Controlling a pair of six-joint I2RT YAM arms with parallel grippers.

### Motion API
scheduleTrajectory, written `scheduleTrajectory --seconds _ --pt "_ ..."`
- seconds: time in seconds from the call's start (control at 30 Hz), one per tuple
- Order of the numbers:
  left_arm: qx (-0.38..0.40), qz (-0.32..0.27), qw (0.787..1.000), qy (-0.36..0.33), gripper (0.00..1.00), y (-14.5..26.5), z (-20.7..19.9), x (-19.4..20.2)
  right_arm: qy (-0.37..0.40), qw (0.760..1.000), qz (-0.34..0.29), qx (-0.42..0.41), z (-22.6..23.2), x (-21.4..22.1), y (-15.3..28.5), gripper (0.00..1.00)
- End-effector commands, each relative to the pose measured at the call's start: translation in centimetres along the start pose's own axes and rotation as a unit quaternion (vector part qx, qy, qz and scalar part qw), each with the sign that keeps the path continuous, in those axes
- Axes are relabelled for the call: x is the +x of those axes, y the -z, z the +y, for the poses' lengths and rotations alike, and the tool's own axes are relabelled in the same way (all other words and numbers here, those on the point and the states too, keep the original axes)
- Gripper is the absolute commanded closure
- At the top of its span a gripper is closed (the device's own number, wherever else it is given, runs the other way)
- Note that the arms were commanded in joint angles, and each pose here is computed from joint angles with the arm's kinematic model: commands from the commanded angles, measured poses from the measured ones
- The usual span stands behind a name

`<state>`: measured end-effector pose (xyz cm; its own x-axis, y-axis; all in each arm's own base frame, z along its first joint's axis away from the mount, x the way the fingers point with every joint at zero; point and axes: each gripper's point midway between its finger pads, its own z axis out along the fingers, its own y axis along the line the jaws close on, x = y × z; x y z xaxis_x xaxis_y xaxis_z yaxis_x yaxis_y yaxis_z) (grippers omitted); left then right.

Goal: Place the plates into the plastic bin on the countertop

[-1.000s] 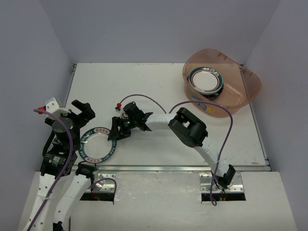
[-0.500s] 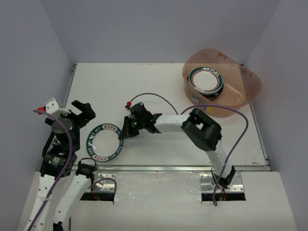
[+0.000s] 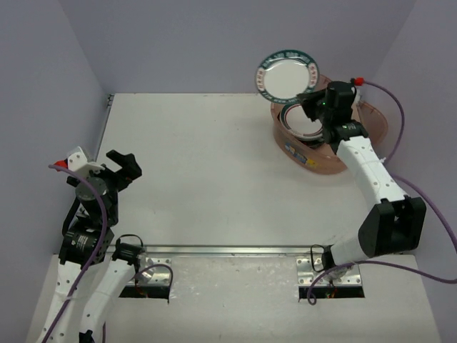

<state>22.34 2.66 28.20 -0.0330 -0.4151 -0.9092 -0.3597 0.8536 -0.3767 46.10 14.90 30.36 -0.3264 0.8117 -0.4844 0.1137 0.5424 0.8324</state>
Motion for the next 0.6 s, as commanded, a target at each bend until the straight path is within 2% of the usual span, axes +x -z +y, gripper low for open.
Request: scheduleTrajectory --seconds 0.0,0.1,0.23,0.57 --pt "0.021 -0.017 1.0 0.005 0.0 0.1 -0.9 -0.9 -0.178 0.956 -0.15 0.181 -11.5 -6.7 1.4 1.0" --pt "0.025 -0.014 1.0 0.005 0.0 0.1 -1.0 -0.7 -0.205 0.934 -0.21 0.205 -13.4 -9.5 1.3 1.0" --pt "0.033 -0.009 0.999 0.002 0.0 0.0 -1.4 -0.4 -0.202 0.918 -0.25 0.233 -14.7 -11.3 0.1 1.0" --pt "0.039 -0.005 0.999 0.002 0.0 0.1 -1.6 -0.3 -0.192 0.896 -0.228 0.33 -18.8 -10.7 -4.1 0.99"
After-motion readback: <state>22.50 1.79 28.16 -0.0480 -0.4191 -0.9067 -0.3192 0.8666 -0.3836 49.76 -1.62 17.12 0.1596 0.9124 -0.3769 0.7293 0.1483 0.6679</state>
